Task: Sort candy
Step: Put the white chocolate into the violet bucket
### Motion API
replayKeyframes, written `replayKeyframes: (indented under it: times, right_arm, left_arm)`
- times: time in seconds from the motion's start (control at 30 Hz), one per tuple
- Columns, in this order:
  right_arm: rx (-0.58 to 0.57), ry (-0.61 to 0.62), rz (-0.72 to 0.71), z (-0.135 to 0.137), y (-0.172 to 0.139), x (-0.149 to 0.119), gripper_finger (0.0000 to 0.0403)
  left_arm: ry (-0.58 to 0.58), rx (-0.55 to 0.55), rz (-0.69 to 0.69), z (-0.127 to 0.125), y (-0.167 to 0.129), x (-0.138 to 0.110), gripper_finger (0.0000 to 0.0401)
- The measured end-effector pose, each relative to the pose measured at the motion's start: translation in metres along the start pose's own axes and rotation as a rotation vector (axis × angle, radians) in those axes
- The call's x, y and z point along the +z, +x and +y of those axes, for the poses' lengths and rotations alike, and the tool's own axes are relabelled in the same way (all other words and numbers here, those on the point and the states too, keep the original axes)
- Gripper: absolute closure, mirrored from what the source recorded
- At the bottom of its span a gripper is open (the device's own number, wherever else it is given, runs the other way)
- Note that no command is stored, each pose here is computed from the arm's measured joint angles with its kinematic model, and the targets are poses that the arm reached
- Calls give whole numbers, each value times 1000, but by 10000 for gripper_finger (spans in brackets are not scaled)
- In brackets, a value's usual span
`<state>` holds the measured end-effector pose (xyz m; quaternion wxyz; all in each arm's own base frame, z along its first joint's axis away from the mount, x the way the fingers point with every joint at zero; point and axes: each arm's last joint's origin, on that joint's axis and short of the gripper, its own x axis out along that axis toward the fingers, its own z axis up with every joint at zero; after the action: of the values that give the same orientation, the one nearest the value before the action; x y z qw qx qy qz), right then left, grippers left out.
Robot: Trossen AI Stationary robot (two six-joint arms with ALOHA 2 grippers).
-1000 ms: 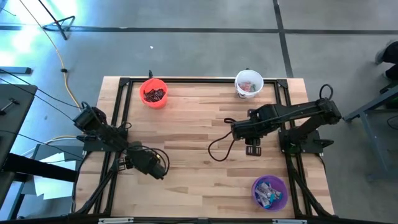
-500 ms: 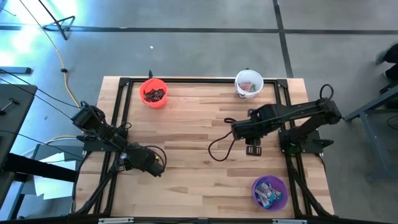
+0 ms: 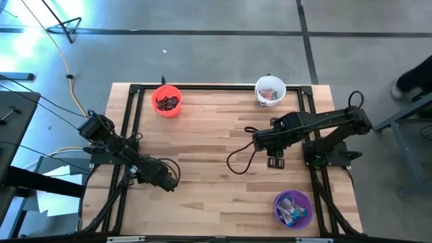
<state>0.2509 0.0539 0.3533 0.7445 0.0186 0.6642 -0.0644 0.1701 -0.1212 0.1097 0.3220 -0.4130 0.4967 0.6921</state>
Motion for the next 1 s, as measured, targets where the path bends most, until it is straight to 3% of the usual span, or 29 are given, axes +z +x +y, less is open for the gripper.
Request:
replayKeyframes:
  times: [0.13, 0.4, 0.7, 1.0]
  right_arm:
    - [-8, -4, -3, 0, 0, 0, 279]
    - [-14, 14, -5, 0, 0, 0, 279]
    - [-1, 30, -46, 1, 0, 4, 279]
    - [83, 100, -210, -1, -2, 23, 279]
  left_arm:
    - [20, -55, -10, 0, -12, -3, 398]
    - [81, -313, -65, 0, -44, -7, 400]
    - [118, -684, -177, 0, -89, -7, 400]
    - [273, -1011, -331, 16, -158, -3, 400]
